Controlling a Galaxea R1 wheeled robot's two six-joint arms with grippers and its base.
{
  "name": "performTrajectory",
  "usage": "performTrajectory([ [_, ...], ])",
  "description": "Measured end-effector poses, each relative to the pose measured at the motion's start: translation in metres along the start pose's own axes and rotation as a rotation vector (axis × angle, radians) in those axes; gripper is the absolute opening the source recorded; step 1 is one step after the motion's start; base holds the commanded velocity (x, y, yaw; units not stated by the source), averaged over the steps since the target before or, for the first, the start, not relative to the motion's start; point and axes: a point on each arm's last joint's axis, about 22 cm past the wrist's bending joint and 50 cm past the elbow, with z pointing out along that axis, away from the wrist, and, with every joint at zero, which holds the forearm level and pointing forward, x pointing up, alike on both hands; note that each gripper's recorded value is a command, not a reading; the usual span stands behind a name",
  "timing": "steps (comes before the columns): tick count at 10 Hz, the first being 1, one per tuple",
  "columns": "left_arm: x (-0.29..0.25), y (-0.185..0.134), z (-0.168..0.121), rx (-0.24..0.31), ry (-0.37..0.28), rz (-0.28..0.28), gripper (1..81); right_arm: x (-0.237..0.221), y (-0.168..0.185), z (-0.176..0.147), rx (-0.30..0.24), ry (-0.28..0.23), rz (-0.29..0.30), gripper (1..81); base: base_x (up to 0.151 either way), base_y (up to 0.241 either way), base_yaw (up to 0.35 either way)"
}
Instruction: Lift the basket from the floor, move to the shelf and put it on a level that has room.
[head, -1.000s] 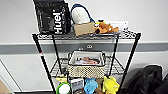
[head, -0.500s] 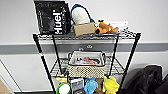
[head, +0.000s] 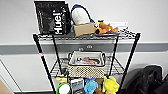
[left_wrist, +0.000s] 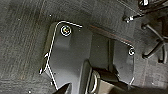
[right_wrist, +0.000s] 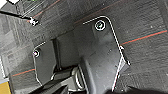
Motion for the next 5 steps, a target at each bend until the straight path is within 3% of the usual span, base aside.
performTrajectory([
  [5,-0.024,-0.016,0.046,0.100,0.020,0.043,81.1,-0.023,0.010,0.048,-0.033,0.045,-0.033,81.1,0.000,0.000,0.000],
])
